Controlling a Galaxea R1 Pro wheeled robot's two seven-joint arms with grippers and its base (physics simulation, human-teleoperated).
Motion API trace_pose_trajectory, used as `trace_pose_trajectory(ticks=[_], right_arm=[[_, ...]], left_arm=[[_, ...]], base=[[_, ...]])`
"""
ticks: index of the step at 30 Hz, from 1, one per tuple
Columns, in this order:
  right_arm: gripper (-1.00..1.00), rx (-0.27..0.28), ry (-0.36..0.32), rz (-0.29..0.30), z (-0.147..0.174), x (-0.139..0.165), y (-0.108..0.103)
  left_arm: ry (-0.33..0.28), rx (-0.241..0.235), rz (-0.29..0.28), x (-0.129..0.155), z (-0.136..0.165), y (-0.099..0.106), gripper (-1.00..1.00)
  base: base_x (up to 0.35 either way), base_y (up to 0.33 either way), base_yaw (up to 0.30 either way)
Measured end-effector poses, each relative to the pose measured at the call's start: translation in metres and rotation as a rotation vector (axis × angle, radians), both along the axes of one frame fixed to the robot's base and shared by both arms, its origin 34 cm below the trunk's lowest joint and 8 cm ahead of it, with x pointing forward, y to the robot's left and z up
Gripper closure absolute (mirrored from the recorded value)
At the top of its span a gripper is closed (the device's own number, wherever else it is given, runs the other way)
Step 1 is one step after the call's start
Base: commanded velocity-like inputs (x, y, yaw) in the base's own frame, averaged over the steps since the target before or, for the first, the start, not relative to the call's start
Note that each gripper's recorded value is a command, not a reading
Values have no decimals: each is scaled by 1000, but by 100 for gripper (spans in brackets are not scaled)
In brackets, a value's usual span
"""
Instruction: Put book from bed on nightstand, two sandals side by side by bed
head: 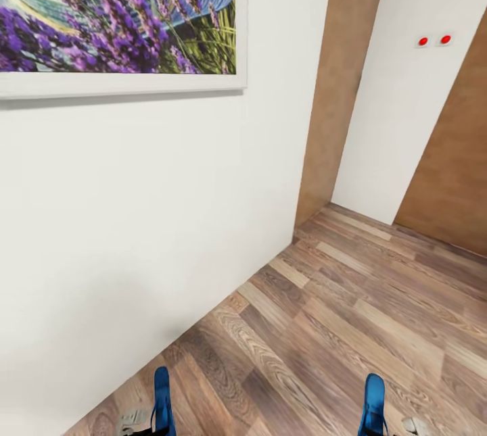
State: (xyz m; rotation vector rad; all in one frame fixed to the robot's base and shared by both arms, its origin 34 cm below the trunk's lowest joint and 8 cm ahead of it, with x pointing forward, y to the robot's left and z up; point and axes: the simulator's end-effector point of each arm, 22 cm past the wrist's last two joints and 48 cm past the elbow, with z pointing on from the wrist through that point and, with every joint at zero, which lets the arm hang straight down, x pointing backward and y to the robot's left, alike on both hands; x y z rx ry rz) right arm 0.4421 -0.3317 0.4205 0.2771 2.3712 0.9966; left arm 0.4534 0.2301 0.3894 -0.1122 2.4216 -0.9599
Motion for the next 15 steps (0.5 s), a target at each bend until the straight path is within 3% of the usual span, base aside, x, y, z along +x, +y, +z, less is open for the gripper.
trace_pose_trajectory(ticks=[15], right_arm=[[100,-12,-14,0,-1,-1,-1]], left_arm=[[0,-1,-2,0,0,-1,100]], base=[[0,0,241]])
